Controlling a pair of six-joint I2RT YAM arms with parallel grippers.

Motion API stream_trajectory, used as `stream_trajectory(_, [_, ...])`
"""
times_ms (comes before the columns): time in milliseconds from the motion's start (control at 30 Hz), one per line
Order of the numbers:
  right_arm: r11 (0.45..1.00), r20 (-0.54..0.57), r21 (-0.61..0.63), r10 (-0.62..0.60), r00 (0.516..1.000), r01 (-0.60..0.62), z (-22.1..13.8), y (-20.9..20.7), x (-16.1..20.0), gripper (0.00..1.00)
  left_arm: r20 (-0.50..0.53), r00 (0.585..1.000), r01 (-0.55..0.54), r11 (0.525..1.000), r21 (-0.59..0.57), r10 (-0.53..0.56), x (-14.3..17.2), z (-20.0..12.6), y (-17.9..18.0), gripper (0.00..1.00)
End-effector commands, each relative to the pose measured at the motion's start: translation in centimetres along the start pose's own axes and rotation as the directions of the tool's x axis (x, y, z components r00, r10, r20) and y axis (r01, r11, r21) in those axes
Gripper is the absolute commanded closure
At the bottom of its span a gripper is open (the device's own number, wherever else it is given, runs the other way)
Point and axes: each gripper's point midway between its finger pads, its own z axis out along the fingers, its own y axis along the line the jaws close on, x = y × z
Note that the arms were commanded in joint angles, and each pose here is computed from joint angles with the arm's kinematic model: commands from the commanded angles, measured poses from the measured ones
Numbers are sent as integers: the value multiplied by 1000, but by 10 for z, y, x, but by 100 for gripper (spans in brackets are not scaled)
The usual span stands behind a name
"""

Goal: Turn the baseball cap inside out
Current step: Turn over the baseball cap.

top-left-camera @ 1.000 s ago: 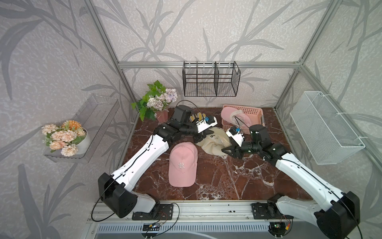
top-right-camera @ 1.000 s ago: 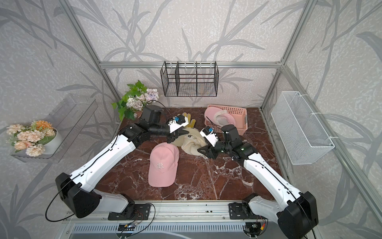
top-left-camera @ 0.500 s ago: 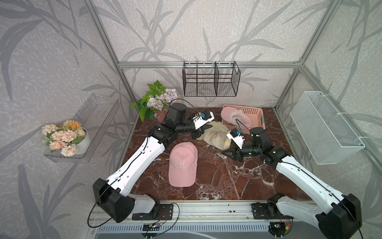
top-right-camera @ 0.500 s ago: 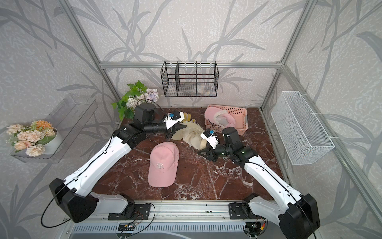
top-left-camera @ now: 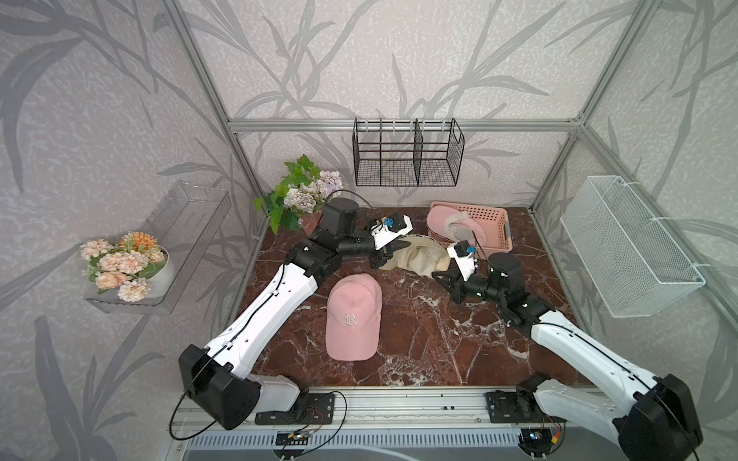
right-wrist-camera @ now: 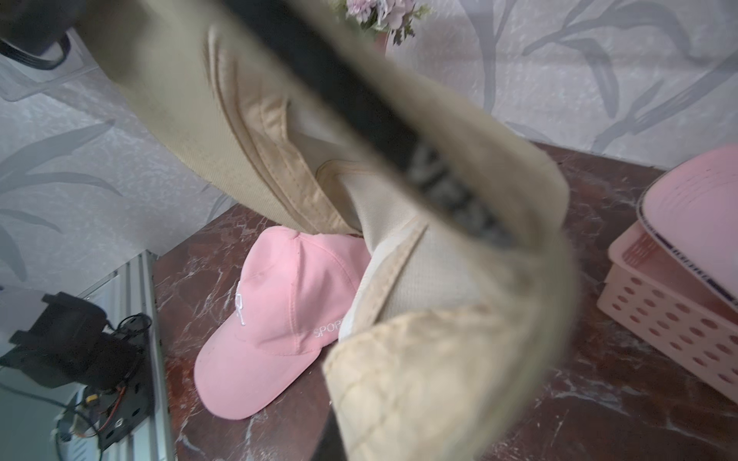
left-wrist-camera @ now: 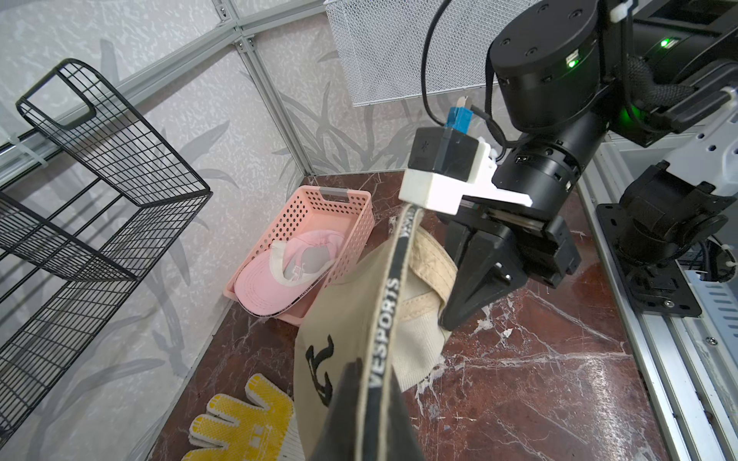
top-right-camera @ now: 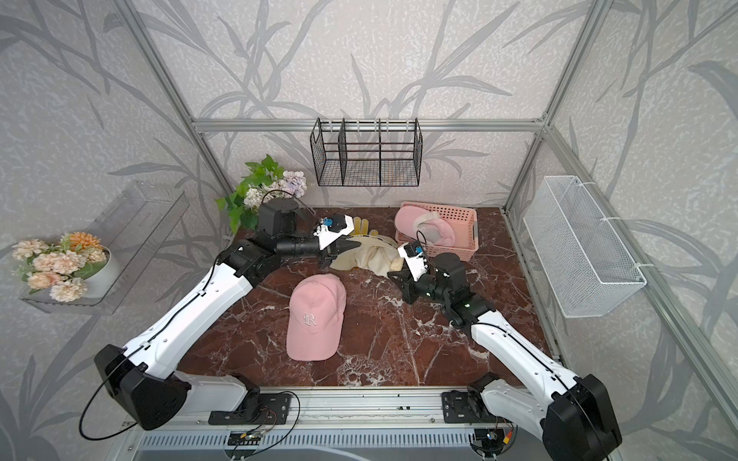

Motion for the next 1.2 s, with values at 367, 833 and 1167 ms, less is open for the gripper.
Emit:
stream_trajectory(367, [793, 135, 575, 150, 979, -201, -32, -92, -28, 100, 187, 970, 175, 981, -79, -158, -49, -24, 13, 100])
stream_trajectory(833, [590, -208, 806, 346, 915, -39, -33, -134, 39, 87, 269, 927, 328, 913, -242, -262, -78, -46, 51, 100])
stream_trajectory(1167, [572, -237, 821, 347, 907, -4, -39, -137, 46, 72, 246, 918, 377, 876, -301, -310, -60, -38, 65, 100])
